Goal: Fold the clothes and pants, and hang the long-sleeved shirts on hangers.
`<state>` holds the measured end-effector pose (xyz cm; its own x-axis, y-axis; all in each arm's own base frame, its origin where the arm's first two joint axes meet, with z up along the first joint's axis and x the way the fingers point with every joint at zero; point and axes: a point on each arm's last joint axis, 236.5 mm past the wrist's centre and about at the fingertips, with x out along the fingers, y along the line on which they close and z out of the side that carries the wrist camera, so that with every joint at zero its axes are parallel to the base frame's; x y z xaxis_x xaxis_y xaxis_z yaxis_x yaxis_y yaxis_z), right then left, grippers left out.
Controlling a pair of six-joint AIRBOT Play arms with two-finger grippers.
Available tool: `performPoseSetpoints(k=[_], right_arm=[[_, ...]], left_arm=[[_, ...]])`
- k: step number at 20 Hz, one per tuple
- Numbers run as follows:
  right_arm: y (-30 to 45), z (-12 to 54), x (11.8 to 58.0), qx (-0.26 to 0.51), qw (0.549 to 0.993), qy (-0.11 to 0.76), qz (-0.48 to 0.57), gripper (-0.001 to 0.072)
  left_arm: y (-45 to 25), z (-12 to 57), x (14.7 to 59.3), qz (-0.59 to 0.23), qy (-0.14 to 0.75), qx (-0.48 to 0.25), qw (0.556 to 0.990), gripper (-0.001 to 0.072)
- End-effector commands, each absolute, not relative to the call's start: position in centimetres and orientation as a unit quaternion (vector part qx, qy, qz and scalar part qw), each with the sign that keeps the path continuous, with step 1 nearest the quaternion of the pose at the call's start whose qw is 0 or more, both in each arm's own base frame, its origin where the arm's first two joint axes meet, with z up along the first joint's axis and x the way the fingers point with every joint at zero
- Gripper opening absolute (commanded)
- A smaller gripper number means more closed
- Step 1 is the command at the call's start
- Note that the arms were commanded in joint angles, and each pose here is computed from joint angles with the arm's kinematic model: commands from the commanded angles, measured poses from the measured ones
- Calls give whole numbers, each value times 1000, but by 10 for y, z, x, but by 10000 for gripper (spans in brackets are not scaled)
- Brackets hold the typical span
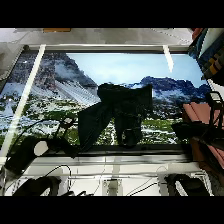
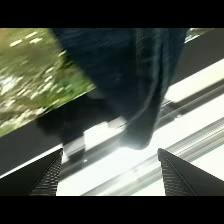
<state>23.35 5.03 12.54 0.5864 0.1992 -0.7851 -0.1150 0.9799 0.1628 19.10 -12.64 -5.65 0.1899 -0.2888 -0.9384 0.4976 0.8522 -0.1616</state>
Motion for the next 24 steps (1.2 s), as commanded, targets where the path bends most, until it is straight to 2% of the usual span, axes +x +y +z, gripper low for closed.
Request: performPoseSetpoints(k=[1,6,7,9,10,11,14,16,18,19,20,21,22,24], right_arm=[[51,130,242,51,897,431,88,451],[51,130,242,50,897,431,88,450],[51,130,242,50,897,431,88,450],[51,129,241,50,896,432,88,445],[51,128,239,50,894,436,88,312],[50,127,239,48,893,438,87,17],[50,97,220,45,865,491,87,15],[61,49,187,62,813,570,105,15],[103,10,159,115,761,612,182,15],[133,3,152,169,740,609,230,20],[156,1,153,232,727,595,253,150],[169,-2,162,291,722,574,254,416],[172,-7,175,331,728,550,240,523],[162,-23,196,370,743,524,188,521]], left_arm=[[-149,-68,192,-293,578,79,757,703],[-148,-96,185,-289,618,88,726,689],[-147,-100,186,-286,622,89,724,630],[-148,-106,193,-281,617,87,730,282],[-149,-105,198,-279,610,86,736,116],[-150,-102,202,-279,604,86,742,17],[-156,-83,214,-285,578,85,760,17],[-163,-57,229,-291,541,82,784,17],[-168,-24,242,-298,498,79,810,17],[-170,-10,246,-301,479,78,821,17],[-171,0,247,-303,464,77,829,17],[-171,7,247,-304,453,76,835,17],[-170,12,247,-304,447,75,838,17],[-171,14,247,-305,444,73,839,17]])
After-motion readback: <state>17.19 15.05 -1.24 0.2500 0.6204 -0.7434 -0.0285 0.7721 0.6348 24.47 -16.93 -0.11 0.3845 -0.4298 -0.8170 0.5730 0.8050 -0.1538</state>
